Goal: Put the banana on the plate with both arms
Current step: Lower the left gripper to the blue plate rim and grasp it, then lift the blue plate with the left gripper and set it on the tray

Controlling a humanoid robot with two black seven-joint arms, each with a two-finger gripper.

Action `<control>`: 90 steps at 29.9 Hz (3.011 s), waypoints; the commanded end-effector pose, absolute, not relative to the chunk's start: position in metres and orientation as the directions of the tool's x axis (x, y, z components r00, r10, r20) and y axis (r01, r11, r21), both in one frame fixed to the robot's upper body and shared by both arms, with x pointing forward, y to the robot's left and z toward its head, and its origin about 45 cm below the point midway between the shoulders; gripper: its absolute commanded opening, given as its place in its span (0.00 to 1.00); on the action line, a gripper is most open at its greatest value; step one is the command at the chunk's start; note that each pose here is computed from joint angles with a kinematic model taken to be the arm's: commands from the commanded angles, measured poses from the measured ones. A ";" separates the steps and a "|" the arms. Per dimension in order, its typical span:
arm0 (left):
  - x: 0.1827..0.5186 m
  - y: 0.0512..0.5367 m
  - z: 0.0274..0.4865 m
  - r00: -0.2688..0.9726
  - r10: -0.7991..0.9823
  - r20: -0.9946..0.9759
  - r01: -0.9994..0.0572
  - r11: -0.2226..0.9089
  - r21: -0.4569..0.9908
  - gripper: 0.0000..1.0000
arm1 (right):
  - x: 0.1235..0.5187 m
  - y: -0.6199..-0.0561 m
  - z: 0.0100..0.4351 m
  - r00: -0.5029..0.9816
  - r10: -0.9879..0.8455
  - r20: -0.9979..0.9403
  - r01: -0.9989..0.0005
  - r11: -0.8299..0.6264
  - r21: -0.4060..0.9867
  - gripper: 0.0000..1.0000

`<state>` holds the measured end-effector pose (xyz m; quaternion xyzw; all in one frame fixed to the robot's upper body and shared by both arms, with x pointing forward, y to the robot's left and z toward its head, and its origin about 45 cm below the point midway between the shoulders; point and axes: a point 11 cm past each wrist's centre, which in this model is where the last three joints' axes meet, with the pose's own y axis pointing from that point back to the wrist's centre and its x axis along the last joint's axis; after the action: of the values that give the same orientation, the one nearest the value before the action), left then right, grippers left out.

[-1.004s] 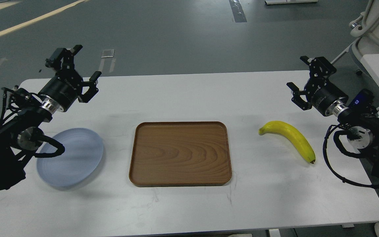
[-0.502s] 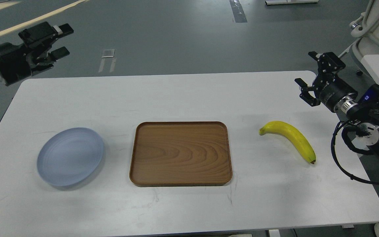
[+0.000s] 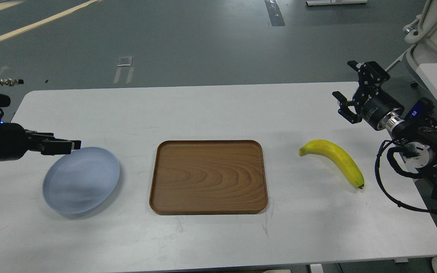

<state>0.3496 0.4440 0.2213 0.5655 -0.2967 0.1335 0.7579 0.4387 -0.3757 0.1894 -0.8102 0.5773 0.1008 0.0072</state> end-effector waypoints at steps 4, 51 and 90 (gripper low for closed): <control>0.338 0.459 0.192 0.825 -0.005 0.565 -0.535 0.314 0.784 0.98 | 0.439 -0.370 0.187 0.320 -0.930 -0.180 -0.934 -0.342 0.104 1.00; 0.355 0.466 0.197 0.814 0.155 0.560 -0.578 0.314 0.753 0.00 | 0.441 -0.358 0.185 0.337 -0.922 -0.193 -0.928 -0.360 0.100 1.00; 0.413 0.186 0.151 0.777 -0.378 0.504 -0.281 0.508 0.814 0.00 | 0.435 -0.386 0.189 0.298 -0.941 -0.160 -0.941 -0.318 0.113 1.00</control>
<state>0.4142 0.1864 0.1544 0.4924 -0.3345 -0.0300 0.8030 0.4354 -0.3863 0.1894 -0.8056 0.5843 0.0982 0.0010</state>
